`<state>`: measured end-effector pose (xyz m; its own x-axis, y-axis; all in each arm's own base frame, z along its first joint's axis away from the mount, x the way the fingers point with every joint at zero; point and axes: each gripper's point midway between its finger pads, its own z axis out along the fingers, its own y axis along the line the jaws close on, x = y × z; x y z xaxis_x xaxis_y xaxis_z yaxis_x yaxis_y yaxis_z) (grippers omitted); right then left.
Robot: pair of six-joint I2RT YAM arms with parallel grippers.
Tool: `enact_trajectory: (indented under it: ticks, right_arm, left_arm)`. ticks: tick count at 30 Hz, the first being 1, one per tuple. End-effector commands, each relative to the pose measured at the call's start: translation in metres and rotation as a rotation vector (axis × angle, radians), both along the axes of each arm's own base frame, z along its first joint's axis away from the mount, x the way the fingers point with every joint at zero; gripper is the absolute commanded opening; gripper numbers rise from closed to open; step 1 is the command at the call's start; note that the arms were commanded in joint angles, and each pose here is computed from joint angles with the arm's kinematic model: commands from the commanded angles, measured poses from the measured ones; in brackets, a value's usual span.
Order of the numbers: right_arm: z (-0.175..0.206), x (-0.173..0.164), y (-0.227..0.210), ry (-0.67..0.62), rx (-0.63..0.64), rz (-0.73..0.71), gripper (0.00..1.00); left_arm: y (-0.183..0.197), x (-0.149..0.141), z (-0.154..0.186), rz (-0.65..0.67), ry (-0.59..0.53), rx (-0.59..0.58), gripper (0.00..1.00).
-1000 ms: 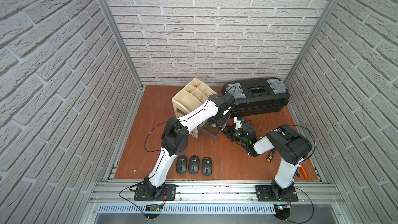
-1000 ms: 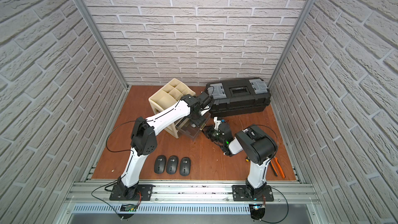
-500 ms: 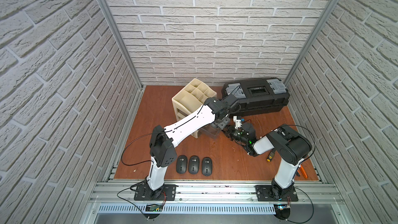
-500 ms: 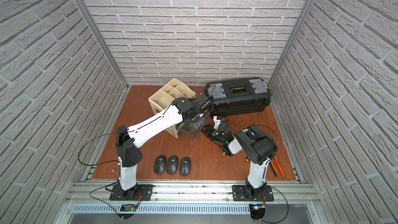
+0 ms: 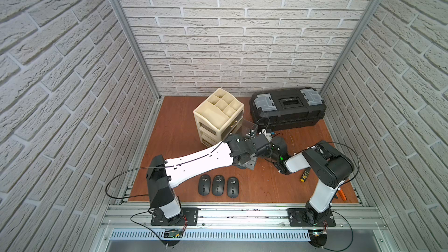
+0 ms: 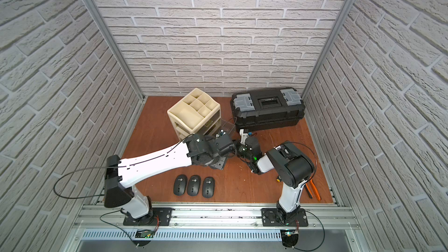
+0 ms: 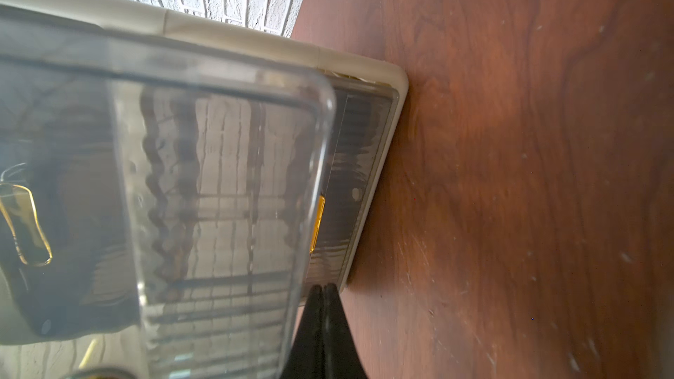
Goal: Take the mice out of the drawer
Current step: Place the mouse at the center of the board.
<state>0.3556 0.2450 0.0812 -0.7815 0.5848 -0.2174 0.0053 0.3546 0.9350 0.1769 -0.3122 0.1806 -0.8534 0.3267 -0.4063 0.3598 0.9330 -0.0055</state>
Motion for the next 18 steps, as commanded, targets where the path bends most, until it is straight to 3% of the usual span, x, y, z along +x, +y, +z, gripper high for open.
enact_trajectory:
  ticks: [1, 9, 18]
  right_arm:
    - [0.017, 0.000, 0.002, -0.064, -0.002, 0.007, 0.03]
    - [0.014, 0.001, 0.005, -0.059, 0.015, 0.017, 0.03]
    - [0.011, -0.002, 0.005, -0.051, 0.016, 0.024, 0.03]
  left_arm:
    - [-0.019, -0.013, -0.007, 0.148, 0.037, -0.170, 0.51]
    - [-0.044, -0.047, -0.048, 0.155, 0.095, -0.165, 0.52]
    - [-0.042, -0.061, -0.096, 0.188, 0.177, -0.136, 0.51]
